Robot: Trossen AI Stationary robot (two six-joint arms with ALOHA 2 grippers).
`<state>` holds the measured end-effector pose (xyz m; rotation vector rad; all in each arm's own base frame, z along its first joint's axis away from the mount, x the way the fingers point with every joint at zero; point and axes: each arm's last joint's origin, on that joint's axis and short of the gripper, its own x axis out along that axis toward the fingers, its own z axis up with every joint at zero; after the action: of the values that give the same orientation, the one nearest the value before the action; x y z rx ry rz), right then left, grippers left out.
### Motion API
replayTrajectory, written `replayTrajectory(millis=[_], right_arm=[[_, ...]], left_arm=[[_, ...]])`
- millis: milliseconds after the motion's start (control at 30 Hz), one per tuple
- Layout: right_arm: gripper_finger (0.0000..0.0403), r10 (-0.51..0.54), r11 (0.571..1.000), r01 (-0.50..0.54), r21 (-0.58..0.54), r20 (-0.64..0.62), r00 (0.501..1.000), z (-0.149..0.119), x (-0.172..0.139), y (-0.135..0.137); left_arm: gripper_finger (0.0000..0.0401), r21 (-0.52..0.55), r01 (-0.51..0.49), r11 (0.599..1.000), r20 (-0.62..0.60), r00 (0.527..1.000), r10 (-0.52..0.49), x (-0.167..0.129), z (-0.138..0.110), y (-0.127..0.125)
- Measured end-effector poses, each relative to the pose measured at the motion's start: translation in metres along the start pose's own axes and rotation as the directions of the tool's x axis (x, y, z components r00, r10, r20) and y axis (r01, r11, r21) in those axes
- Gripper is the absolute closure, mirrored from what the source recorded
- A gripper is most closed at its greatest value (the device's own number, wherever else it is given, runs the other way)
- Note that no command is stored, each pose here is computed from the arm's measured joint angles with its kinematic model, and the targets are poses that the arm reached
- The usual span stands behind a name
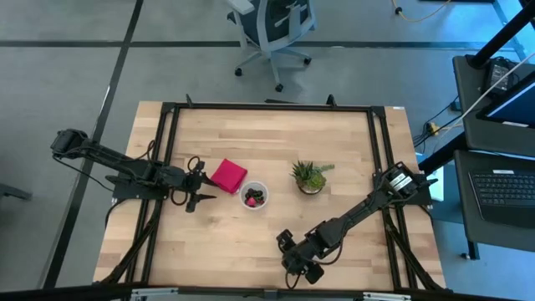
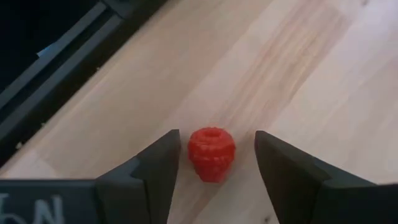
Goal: Pick and placing Produce into tupperware
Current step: Put the red raspberry into the container
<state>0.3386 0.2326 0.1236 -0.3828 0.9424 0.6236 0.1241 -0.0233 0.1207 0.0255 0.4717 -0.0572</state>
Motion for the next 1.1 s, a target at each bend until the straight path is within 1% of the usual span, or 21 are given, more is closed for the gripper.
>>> replayTrajectory(millis=[100,233,367,467,733,833,933,1100], right_arm=[[0.021,-0.001,1.0,0.001,0.024,-0.008,1.0,-0.001,0.0,0.0],[0.0247,0.001,0.999,0.0,0.049,-0.026,1.0,-0.002,0.0,0.0],[0.0285,0.002,0.999,0.0,0.051,-0.038,0.999,-0.003,-0.001,0.0],[0.0304,0.001,0.999,0.001,0.047,-0.038,0.999,-0.003,-0.001,0.0],[0.0304,-0.002,0.999,0.004,0.054,-0.033,0.999,-0.002,-0.002,-0.001],[0.0307,-0.011,0.997,0.013,0.072,-0.035,0.999,-0.003,-0.007,-0.008],[0.0307,-0.036,0.996,0.037,0.084,-0.017,0.999,0.003,-0.02,-0.022],[0.0306,-0.084,0.993,0.085,0.08,-0.012,0.996,0.021,-0.061,-0.057]], left_arm=[[0.0209,0.0,0.0,1.0,0.0,1.0,0.0,0.0,0.0,0.0],[0.0209,0.0,0.0,1.0,0.0,1.0,0.0,0.0,0.0,0.0],[0.0209,0.001,0.0,1.0,0.0,1.0,0.0,0.0,0.0,0.0],[0.0209,0.001,0.0,1.0,0.0,1.0,0.0,0.0,0.0,0.0],[0.0209,0.001,0.0,1.0,0.0,1.0,0.0,0.0,0.0,0.0],[0.0209,-0.005,0.0,1.0,0.0,1.0,0.0,0.0,0.0,0.0],[0.0209,-0.005,0.0,1.0,0.0,1.0,0.0,0.0,0.0,0.0],[0.0209,-0.006,0.0,1.0,0.0,1.0,0.0,0.0,0.0,0.0]])
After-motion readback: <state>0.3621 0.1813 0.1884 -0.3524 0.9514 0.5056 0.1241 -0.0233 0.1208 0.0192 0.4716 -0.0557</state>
